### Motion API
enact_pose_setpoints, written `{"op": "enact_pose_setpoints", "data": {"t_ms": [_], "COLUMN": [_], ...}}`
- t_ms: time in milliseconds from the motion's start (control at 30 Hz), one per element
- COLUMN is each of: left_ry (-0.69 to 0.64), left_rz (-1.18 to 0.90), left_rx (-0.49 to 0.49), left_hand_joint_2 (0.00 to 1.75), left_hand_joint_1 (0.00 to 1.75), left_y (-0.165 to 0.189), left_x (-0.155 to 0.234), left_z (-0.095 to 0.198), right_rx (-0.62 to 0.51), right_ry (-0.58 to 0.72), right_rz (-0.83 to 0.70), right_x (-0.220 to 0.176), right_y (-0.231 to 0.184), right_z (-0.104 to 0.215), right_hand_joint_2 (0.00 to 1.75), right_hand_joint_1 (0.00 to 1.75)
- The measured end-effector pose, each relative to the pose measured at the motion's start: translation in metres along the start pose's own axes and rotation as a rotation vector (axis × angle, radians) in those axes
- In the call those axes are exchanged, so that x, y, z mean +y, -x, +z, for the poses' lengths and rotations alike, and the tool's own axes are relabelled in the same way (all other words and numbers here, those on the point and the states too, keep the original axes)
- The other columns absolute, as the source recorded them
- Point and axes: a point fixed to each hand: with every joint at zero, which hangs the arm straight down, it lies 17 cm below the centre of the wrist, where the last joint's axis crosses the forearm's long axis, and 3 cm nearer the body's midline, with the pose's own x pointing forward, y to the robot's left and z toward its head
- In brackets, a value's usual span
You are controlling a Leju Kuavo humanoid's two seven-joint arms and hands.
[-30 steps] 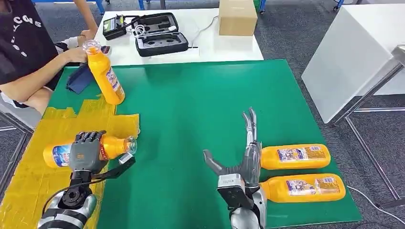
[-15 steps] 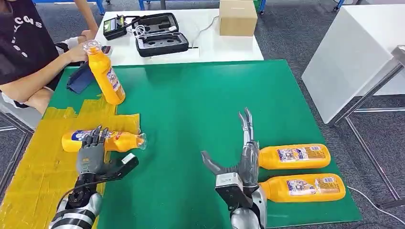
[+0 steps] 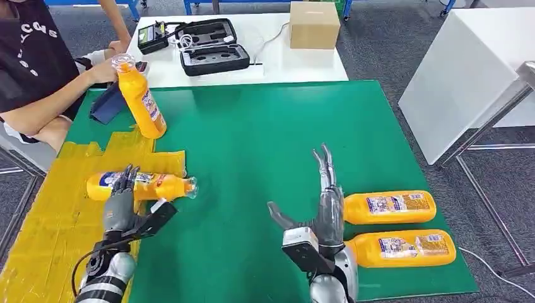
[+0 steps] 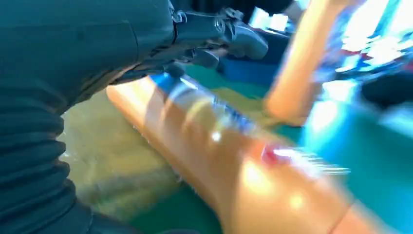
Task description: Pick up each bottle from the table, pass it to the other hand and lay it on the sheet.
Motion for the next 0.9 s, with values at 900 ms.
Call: {"op": "enact_pose_setpoints", "data": {"t_ms": [900], "left_ry": [-0.305], "left_rz": [0.829], "left_rx": [-0.372], "left_hand_joint_2": [1.75], "left_hand_joint_1": [0.00], "left_y": [-0.125], "left_x": [0.159], "left_z": [0.059], "right_rx": [0.120], "right_ry": [-0.520], "right_rz": [0.733], "right_x": [-0.115], "right_y": [0.166], "right_z": [0.050], "right_hand_joint_2": [1.75], "right_hand_joint_1": [0.00]}}
